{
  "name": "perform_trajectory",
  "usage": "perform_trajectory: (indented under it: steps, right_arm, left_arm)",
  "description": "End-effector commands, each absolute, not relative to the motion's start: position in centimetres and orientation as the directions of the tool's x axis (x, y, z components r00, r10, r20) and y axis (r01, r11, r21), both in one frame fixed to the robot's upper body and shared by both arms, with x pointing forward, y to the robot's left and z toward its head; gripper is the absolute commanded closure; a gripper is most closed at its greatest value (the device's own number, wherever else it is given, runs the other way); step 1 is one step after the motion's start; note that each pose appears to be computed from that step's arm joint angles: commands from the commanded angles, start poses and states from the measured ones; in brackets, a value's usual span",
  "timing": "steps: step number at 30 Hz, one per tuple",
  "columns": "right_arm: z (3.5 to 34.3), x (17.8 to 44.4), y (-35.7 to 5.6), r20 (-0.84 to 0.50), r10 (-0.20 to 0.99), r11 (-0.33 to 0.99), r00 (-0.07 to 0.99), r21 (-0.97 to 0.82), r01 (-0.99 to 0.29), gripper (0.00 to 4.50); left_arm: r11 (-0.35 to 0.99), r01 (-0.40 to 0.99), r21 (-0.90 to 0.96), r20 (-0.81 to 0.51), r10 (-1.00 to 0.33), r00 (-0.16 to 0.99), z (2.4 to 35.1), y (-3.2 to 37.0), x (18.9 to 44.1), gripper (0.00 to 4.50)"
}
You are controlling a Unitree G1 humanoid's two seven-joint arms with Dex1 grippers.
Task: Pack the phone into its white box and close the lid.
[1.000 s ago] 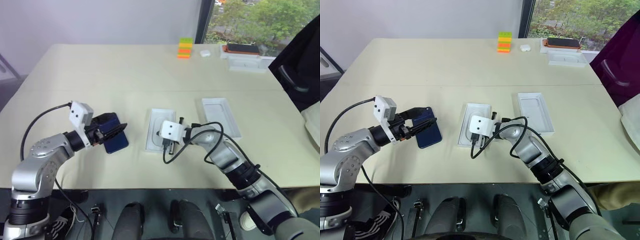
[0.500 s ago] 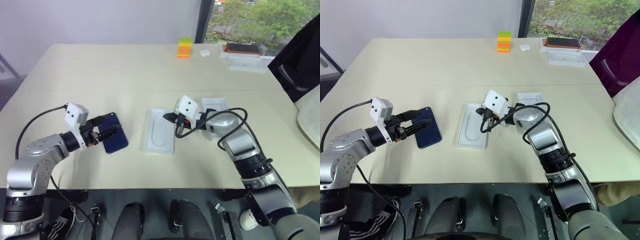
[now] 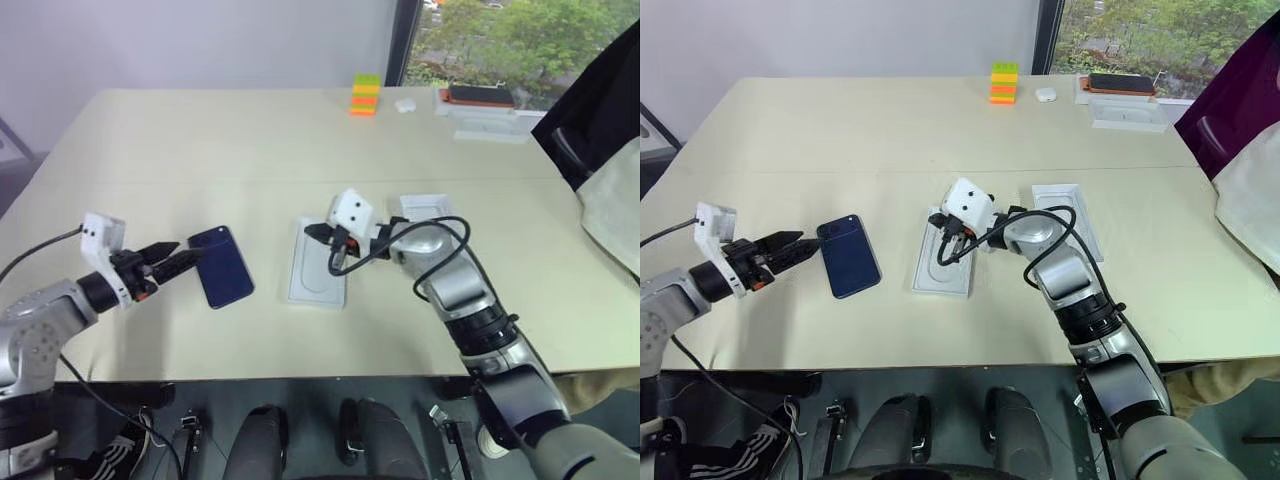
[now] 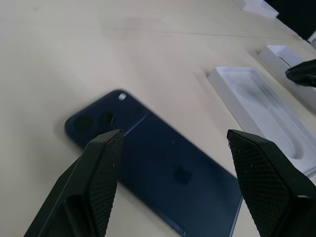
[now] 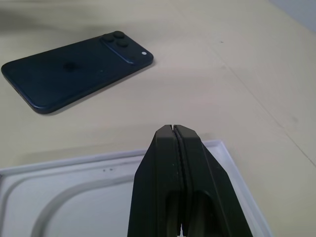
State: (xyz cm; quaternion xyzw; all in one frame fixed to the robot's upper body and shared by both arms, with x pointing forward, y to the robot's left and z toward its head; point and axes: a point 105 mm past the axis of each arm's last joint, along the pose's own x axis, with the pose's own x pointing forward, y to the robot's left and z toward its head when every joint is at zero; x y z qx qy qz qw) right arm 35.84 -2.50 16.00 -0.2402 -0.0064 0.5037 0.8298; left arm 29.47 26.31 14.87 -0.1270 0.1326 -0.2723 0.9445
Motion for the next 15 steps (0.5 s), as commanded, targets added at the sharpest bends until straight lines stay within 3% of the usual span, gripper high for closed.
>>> perform_trajectory:
  steps: [1,11,15]
  right_arm:
    - [18.1,36.2,-1.6,-0.168,0.85,0.382,0.5,-0.458,-0.803,4.46]
    - [17.0,36.4,2.1,-0.185,0.846,0.357,0.5,-0.499,-0.789,4.46]
    - [16.6,36.1,4.4,-0.213,0.846,0.297,0.488,-0.572,-0.764,4.46]
  left_arm:
    - [0.813,0.452,-0.366,-0.143,-0.529,0.836,16.0,27.1,29.3,0.95]
    - [0.763,0.331,-0.555,-0.15,-0.484,0.862,15.0,27.2,30.0,0.95]
    - [0.752,0.237,-0.615,-0.252,-0.472,0.845,12.2,27.1,29.5,0.95]
